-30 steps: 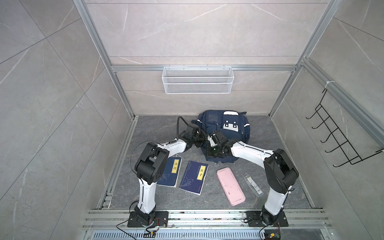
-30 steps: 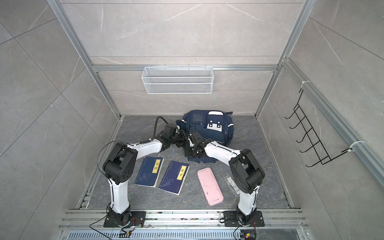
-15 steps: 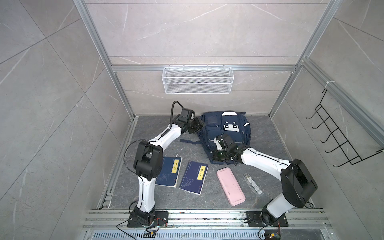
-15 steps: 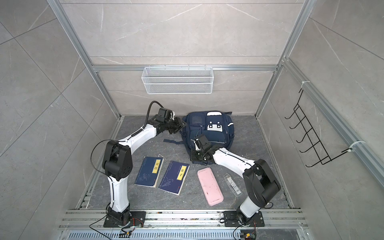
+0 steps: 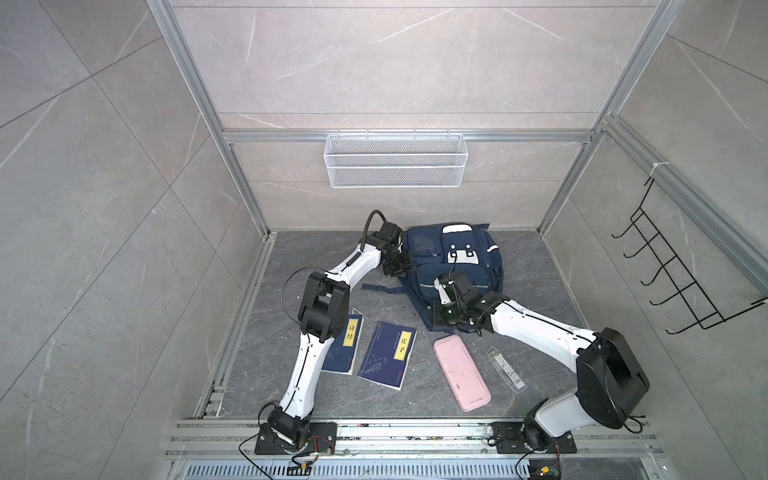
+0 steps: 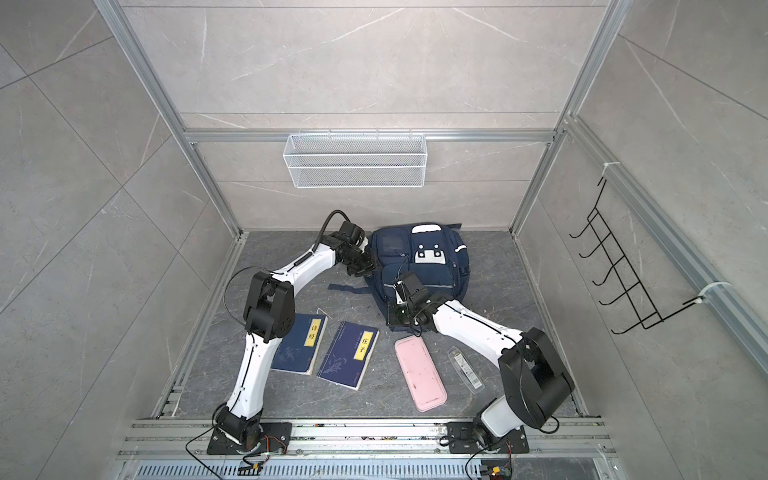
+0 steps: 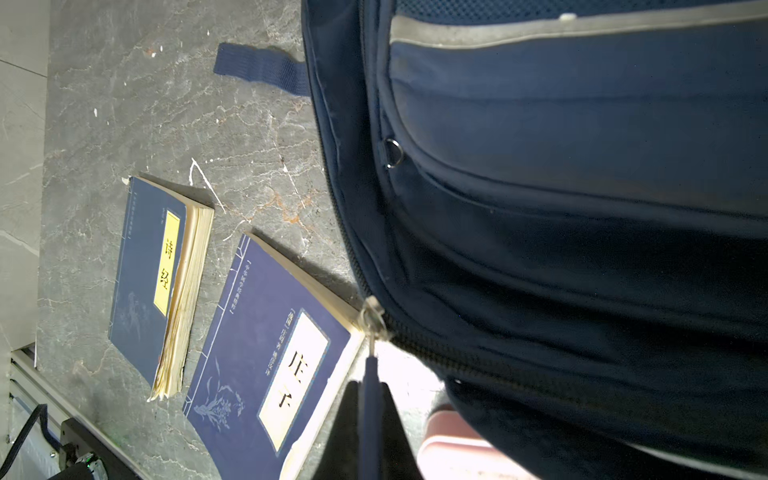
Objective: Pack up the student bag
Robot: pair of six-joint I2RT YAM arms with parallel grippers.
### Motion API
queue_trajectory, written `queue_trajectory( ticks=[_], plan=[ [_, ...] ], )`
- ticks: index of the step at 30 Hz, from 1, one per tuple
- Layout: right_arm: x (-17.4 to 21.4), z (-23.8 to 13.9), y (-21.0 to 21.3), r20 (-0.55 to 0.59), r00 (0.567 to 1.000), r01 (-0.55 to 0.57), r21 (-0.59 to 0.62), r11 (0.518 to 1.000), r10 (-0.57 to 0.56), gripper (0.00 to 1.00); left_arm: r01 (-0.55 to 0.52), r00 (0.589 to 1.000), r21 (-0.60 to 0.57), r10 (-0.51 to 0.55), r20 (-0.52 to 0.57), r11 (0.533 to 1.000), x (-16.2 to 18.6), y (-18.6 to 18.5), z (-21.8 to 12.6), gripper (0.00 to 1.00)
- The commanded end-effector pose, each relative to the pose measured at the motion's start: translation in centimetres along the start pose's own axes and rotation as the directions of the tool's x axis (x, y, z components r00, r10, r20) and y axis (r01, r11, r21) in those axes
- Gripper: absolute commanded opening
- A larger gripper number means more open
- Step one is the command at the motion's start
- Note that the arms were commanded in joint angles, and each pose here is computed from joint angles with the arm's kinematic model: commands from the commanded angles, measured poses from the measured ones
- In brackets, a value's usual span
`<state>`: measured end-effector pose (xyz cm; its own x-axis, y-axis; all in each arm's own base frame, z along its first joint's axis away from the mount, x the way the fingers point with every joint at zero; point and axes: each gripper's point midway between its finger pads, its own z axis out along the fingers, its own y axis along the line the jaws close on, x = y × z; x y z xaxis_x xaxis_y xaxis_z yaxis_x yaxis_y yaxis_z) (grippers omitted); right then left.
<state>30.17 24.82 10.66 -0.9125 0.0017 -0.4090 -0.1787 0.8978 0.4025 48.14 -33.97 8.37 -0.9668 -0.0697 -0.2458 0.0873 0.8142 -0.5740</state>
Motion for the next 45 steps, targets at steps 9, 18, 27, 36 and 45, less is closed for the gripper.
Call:
queue_trajectory(
  ticks=[9, 18, 27, 36, 45],
  plan=[
    [0.0, -0.8, 0.5, 0.011, 1.000, 0.023, -0.024, 0.999, -0.023, 0.01, -0.007, 1.000, -0.023, 0.006, -0.029, 1.000, -0.1, 0.7, 1.6, 0.46],
    [0.0, -0.9, 0.2, 0.012, 1.000, 0.028, -0.008, 1.000, -0.028, 0.01, 0.021, 0.999, -0.108, -0.024, -0.028, 0.994, -0.3, 3.1, 2.0, 0.33],
    [-0.5, -0.8, -0.1, 0.022, 0.999, 0.036, 0.013, 0.999, -0.037, 0.01, 0.109, 0.992, -0.040, -0.106, 0.065, 0.993, -2.3, 4.2, -1.0, 0.00],
    [-2.8, -0.3, -1.1, 0.037, 0.999, 0.038, 0.031, 0.999, -0.039, 0.00, 0.313, 0.895, 0.057, -0.315, 0.315, 0.948, -3.6, 9.9, -8.5, 0.00],
    [-4.9, 0.8, 2.3, 0.018, 0.998, 0.065, -0.067, 0.996, -0.064, 0.01, 0.451, 0.782, 0.297, -0.533, 0.324, 0.842, -1.2, 9.9, -7.6, 0.00]
  ],
)
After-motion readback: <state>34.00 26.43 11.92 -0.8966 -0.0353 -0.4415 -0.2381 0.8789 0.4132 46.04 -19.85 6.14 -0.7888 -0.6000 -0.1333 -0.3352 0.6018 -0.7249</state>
